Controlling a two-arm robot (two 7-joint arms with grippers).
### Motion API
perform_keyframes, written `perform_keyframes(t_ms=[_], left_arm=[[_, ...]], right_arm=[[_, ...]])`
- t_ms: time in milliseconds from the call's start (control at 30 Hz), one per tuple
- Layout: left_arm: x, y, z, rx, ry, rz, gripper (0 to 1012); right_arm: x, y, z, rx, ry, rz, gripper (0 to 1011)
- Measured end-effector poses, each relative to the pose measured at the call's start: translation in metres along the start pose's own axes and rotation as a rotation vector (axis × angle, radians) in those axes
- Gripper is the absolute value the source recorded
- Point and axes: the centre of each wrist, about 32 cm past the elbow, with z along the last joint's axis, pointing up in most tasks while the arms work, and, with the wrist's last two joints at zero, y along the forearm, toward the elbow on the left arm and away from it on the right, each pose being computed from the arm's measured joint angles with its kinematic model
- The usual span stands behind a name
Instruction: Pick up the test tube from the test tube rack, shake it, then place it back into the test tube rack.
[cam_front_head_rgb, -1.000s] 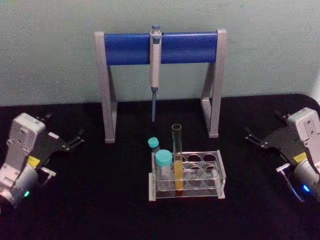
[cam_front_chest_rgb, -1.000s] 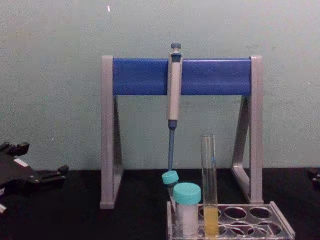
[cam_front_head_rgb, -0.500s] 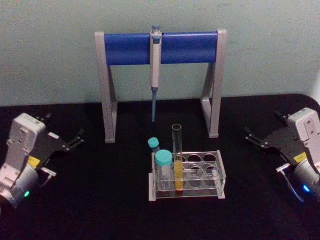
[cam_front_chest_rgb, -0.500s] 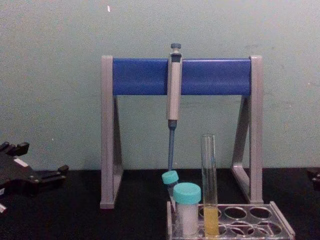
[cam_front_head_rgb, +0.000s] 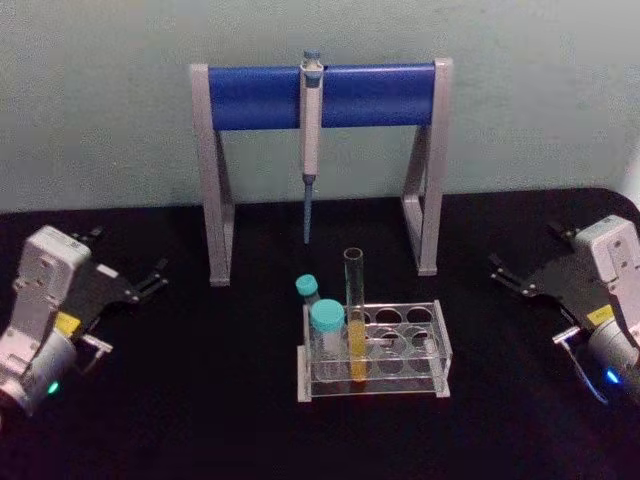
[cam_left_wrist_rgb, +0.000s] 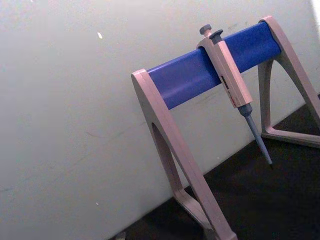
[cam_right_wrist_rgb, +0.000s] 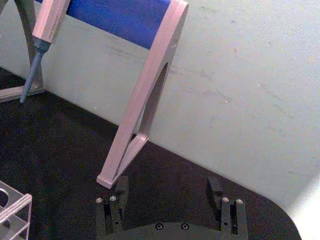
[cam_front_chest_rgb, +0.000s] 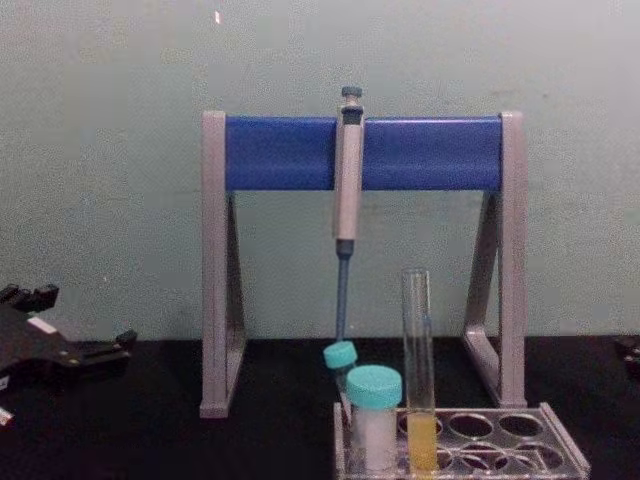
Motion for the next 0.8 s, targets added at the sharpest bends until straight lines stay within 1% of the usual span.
perform_keyframes(t_ms=[367, 533, 633, 733, 767, 800], left_arm=[[0.0000, 0.0000, 0.0000, 0.000, 0.000, 0.000, 1001], [0.0000, 0.0000, 0.0000, 0.000, 0.000, 0.000, 1001], [0.0000, 0.0000, 0.0000, 0.000, 0.000, 0.000, 1001], [0.0000, 0.0000, 0.0000, 0.000, 0.000, 0.000, 1001], [0.0000, 0.0000, 0.0000, 0.000, 0.000, 0.000, 1001], [0.0000, 0.0000, 0.0000, 0.000, 0.000, 0.000, 1001]], right_arm=[[0.000, 0.000, 0.000, 0.002, 0.001, 0.002, 1000], [-0.002, -0.002, 0.005, 0.012, 0.007, 0.021, 1000], [-0.003, -0.006, 0.008, 0.018, 0.026, 0.040, 1000], [-0.005, -0.011, 0.012, 0.022, 0.057, 0.071, 1000], [-0.005, -0.014, 0.013, 0.024, 0.076, 0.088, 1000], [-0.005, -0.014, 0.013, 0.024, 0.076, 0.088, 1000]])
